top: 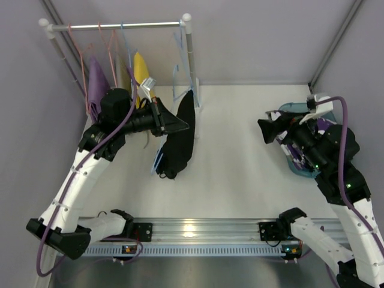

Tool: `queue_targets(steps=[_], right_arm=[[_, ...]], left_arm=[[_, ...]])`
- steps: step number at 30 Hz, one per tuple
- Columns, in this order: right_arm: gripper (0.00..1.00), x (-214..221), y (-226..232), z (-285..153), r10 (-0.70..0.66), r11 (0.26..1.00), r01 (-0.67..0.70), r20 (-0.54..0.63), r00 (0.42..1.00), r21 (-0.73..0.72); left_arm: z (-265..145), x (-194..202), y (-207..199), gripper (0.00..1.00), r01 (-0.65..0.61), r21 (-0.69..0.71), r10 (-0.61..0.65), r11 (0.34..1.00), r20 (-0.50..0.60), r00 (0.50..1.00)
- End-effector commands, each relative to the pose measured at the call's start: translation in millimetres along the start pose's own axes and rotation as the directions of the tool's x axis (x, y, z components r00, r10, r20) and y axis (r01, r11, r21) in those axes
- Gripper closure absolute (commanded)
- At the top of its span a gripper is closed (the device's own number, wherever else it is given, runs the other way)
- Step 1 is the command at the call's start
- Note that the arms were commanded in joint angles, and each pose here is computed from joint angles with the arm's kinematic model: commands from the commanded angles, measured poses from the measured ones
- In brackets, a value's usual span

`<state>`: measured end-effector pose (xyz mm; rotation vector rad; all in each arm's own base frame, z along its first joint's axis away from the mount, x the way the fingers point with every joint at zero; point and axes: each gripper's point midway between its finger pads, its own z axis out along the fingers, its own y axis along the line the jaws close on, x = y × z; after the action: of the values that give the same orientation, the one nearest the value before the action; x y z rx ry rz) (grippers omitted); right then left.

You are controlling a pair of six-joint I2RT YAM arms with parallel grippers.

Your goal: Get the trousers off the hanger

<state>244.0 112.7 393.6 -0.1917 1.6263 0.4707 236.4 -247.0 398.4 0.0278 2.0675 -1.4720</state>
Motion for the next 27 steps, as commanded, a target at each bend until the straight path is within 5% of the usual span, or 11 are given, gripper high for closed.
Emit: queue_targets(steps=[1, 13, 23, 27], right_arm=[[0.01, 1, -13, -12, -0.045, 0.997, 0.045, -0.003, 0.999, 0.060], [0.00, 3, -12, -18, -0.015, 0.998, 0.016, -0.015, 1.000, 0.066], [0.00, 1, -13, -21, -0.013, 0.997, 0.014, -0.021, 1.000, 0.072], [0.00, 4, -10, -20, -0.020, 0.998, 0.021, -0.027, 0.999, 0.051]], left_arm=[[-19, 20, -30, 1.00, -0.143, 0.103, 0.147, 0.984, -0.036, 0.988], [-29, 50, -32, 1.00, -0.172, 0.142, 0.187, 0.975, -0.101, 0.977], [-38, 105, -39, 1.00, -0.235, 0.266, 0.302, 0.935, -0.251, 0.920], [-26, 92, -55, 1.00, -0.223, 0.293, 0.290, 0.930, -0.207, 0.934]])
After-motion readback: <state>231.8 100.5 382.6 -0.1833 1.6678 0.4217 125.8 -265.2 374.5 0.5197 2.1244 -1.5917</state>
